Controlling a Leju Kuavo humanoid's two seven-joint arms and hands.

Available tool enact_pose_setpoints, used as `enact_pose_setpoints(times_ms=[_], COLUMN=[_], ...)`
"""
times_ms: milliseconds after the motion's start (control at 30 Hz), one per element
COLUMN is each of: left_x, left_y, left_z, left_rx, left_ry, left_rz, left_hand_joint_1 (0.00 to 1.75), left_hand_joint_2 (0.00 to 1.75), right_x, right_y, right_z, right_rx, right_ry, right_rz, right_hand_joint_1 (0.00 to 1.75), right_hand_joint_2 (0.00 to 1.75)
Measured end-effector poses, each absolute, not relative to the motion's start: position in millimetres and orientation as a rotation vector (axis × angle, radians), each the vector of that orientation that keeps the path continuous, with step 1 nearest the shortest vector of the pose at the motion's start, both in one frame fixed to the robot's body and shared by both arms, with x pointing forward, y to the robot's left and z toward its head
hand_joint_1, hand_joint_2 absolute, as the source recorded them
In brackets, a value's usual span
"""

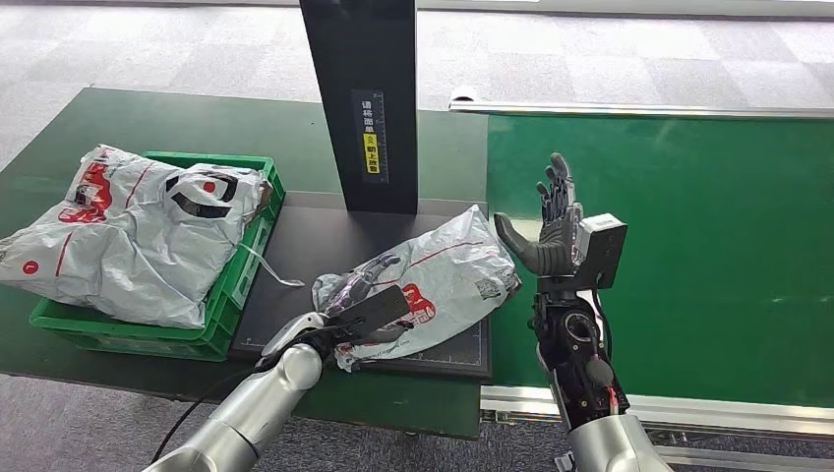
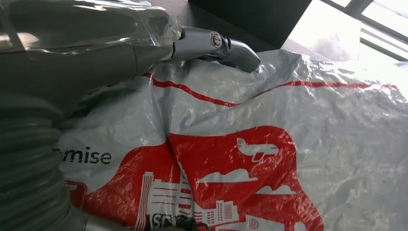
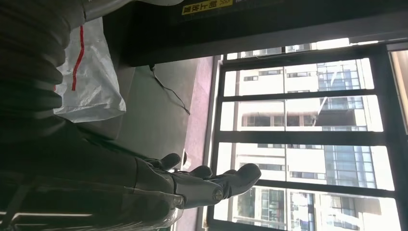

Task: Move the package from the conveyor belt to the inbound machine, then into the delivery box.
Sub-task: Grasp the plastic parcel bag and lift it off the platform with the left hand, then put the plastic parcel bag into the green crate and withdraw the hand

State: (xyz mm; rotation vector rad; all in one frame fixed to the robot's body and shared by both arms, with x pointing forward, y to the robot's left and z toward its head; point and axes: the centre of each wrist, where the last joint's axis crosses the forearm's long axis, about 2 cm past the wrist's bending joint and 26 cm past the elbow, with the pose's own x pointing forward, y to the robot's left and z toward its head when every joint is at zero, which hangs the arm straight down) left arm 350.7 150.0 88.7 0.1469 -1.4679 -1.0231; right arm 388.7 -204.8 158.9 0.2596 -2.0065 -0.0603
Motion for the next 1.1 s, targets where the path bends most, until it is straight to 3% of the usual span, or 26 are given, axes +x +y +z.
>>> enact_pose_setpoints(times_ms=[33, 67, 500, 967, 1100], left_x=[351.0, 351.2, 349.8, 342.4, 337.6], left_y=[149.8, 149.8, 157.3, 165.9, 170.1], left_z=[88.5, 88.2, 87.2, 115.6, 130.4], left_rx=[0.151, 0.149, 0.093, 0.259, 0.425], left_ry=[-1.466, -1.468, -1.599, -2.085, -2.212], left_rz=[-1.031, -1.033, -0.893, -0.409, -0.307], left_hand_joint_1=[1.72, 1.74, 1.75, 1.75, 1.75], left_hand_joint_2=[1.75, 1.75, 1.75, 1.75, 1.75], right_x=[387.9, 387.4, 386.0, 385.7, 385.3], right_y=[-204.4, -204.1, -201.4, -200.3, -200.5], right_z=[157.8, 157.0, 153.0, 150.4, 149.7], right_rx=[0.261, 0.255, 0.274, 0.313, 0.305], right_ry=[-2.008, -2.013, -2.011, -2.011, -2.021], right_rz=[-0.049, -0.037, 0.012, 0.047, 0.049], right_hand_joint_1=[0.00, 0.00, 0.00, 0.00, 0.00], right_hand_joint_2=[1.75, 1.75, 1.75, 1.75, 1.75])
